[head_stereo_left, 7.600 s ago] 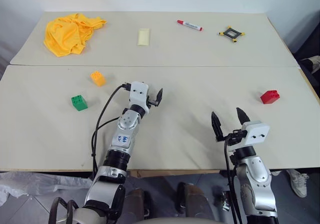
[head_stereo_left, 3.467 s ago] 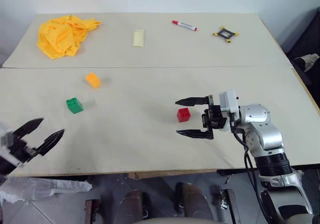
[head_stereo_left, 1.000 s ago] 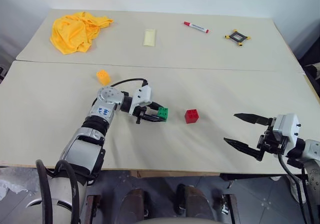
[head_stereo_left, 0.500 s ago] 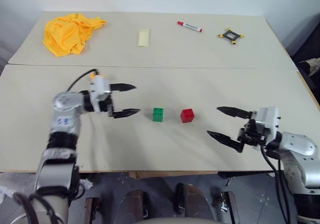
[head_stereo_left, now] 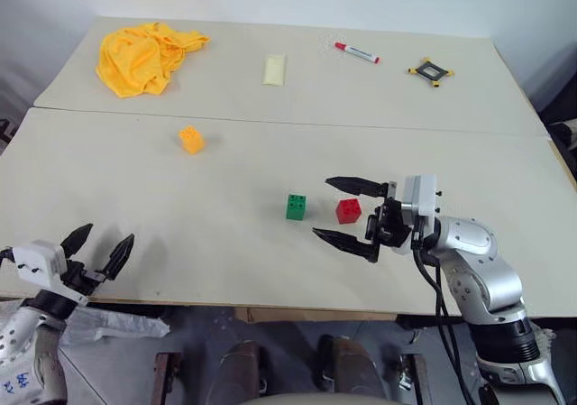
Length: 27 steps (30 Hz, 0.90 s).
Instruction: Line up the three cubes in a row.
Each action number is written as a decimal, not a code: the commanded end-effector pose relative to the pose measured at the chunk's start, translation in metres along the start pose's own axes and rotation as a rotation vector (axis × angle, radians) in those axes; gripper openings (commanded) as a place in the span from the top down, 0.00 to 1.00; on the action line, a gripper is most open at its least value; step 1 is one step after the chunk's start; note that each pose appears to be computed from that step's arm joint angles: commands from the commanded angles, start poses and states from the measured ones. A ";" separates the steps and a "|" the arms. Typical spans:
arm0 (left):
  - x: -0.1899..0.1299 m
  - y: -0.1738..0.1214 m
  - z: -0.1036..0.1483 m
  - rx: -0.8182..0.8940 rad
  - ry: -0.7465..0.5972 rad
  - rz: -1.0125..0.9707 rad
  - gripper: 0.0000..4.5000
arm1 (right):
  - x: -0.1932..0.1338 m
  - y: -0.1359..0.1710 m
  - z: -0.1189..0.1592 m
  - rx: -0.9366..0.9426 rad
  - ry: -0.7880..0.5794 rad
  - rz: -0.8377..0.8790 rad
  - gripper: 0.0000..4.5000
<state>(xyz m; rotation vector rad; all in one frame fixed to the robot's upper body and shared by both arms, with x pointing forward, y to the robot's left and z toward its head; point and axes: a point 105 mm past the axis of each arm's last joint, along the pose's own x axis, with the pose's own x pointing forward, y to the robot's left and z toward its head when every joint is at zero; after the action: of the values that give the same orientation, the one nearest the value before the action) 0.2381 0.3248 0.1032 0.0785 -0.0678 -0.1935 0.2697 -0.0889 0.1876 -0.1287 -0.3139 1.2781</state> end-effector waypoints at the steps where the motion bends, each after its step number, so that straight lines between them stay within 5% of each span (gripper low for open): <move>1: 0.007 -0.009 0.023 0.038 -0.072 -0.030 0.01 | 0.000 -0.001 0.012 -0.034 -0.032 0.008 0.00; 13: 0.139 -0.042 0.068 0.039 -0.040 -0.032 0.01 | -0.006 -0.006 0.008 -0.069 0.030 0.014 0.00; 20: 0.187 -0.050 0.077 0.109 -0.043 -0.052 0.01 | -0.007 -0.003 0.006 -0.052 0.041 -0.001 0.00; 27: 0.210 -0.051 0.094 0.005 -0.030 0.088 0.01 | -0.014 -0.005 0.005 -0.062 0.061 -0.028 0.00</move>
<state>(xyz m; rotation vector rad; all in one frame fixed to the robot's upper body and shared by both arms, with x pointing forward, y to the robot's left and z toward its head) 0.4277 0.2294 0.1975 0.0847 -0.0809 -0.1563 0.2727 -0.1008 0.1809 -0.1866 -0.2571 1.2502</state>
